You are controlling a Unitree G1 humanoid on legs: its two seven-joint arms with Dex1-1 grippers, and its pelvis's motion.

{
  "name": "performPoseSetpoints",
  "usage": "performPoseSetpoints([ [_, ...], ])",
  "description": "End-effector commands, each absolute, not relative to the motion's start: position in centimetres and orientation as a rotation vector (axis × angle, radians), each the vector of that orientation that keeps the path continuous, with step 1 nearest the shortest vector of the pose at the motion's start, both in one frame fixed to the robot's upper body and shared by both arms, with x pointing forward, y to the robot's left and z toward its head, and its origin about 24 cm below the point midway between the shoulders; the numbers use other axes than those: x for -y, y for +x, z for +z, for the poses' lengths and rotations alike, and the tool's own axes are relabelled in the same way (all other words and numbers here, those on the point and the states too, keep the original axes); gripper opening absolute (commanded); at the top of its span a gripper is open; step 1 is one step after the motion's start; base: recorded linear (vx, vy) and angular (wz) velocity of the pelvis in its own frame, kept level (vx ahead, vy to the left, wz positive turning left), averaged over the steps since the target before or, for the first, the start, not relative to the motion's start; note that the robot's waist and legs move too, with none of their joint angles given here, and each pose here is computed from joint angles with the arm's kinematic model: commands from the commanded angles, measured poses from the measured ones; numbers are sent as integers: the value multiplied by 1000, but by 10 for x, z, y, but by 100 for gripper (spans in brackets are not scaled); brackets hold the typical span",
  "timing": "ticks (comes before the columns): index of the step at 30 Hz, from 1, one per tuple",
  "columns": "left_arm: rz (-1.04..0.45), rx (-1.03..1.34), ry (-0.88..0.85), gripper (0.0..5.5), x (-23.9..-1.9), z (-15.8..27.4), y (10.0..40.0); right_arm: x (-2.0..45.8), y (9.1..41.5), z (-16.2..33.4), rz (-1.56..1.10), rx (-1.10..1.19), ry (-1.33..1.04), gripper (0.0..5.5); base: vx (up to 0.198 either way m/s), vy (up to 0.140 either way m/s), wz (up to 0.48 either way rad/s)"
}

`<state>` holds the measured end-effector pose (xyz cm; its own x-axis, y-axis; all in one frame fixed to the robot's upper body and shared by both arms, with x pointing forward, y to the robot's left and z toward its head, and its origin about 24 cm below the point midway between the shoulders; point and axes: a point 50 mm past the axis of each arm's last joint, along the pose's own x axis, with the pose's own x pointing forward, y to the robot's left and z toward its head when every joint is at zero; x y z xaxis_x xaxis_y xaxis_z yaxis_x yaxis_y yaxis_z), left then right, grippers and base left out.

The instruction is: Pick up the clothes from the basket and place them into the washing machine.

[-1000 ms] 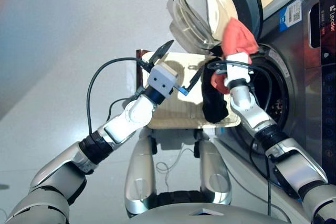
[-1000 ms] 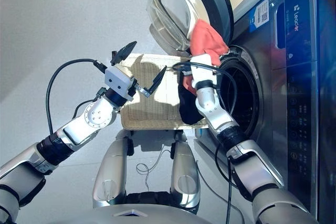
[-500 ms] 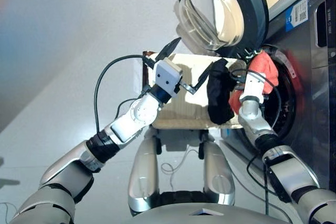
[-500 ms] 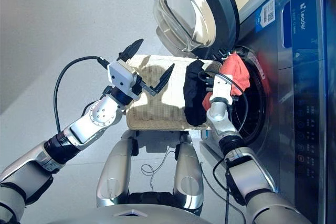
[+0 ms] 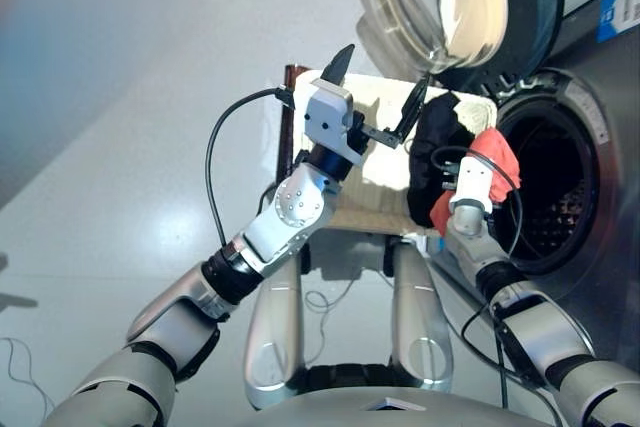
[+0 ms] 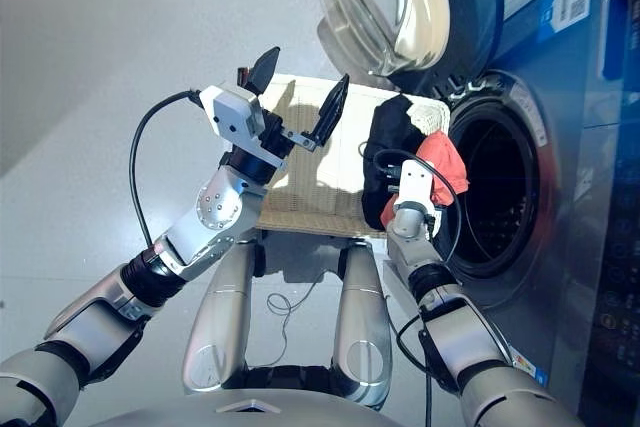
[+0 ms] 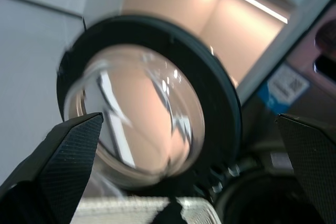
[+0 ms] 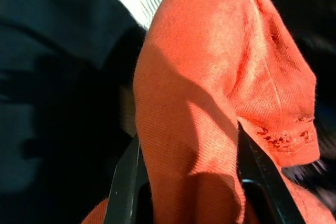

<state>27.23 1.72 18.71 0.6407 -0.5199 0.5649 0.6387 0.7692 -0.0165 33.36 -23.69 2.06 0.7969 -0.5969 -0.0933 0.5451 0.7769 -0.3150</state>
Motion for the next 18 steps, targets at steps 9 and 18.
performPoseSetpoints([
  [9,-667,709,-213,550,-23,206,254,346,329,117,-1088,57,-388,0,0,0,0],
  [18,-571,734,-154,550,-45,204,258,409,301,165,-1331,65,-412,0,0,0,0],
])
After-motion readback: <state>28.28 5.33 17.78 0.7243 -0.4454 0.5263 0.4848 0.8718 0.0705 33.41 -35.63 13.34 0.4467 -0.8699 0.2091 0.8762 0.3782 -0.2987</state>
